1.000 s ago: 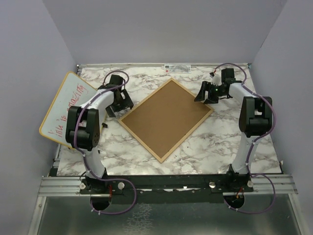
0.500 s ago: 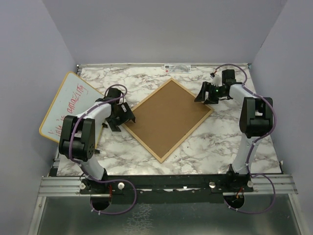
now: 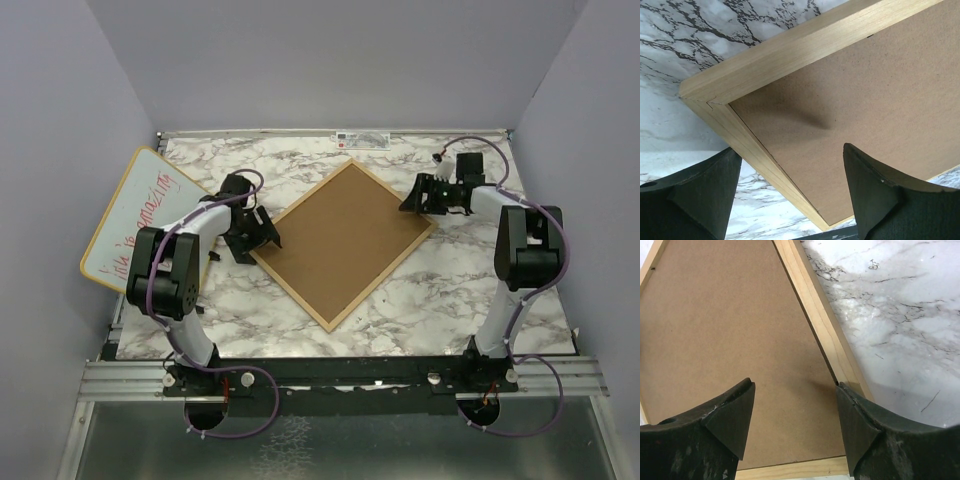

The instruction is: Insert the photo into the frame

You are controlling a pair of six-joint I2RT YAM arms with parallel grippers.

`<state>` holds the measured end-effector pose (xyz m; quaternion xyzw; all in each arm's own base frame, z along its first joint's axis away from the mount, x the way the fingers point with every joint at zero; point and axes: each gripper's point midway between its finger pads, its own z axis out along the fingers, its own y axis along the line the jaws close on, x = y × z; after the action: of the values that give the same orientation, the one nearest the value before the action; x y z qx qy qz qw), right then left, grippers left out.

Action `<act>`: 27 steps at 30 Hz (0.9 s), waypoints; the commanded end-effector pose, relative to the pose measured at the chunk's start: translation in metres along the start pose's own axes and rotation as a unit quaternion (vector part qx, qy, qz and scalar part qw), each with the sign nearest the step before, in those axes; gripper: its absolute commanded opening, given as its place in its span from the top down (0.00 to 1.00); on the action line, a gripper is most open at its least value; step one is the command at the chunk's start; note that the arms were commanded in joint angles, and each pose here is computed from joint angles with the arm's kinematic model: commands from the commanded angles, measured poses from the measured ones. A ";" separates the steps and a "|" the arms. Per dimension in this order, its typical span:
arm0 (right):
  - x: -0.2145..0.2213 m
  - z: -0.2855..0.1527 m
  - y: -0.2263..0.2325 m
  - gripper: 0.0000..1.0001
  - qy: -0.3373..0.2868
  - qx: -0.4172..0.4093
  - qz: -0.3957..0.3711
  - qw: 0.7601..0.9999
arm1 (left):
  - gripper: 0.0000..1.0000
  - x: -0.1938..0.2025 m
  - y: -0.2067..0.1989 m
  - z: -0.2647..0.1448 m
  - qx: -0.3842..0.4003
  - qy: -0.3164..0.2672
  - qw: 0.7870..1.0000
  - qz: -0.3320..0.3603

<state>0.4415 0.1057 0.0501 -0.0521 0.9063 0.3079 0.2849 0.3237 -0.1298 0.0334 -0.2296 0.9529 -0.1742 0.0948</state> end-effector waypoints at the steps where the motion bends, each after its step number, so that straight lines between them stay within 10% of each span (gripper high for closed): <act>1: 0.104 0.014 0.026 0.33 0.144 -0.020 0.119 0.982 | 0.20 -0.004 -0.050 0.021 0.097 0.007 0.995 0.027; 13: 0.115 0.014 -0.003 0.68 0.114 0.092 0.105 0.984 | 0.20 -0.007 -0.042 0.029 0.077 0.000 0.997 0.025; 23: 0.105 0.007 -0.004 0.78 0.046 0.147 0.054 0.987 | 0.20 -0.009 -0.038 0.030 0.065 -0.007 0.998 0.019; 27: 0.057 -0.017 0.007 0.67 -0.034 0.175 0.081 0.981 | 0.19 -0.022 -0.035 0.024 0.047 -0.037 0.998 0.028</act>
<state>0.4291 0.0794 0.0396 0.0393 0.9150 0.1422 0.3756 0.3280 -0.1299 0.0324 -0.2320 0.9540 -0.1684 0.0881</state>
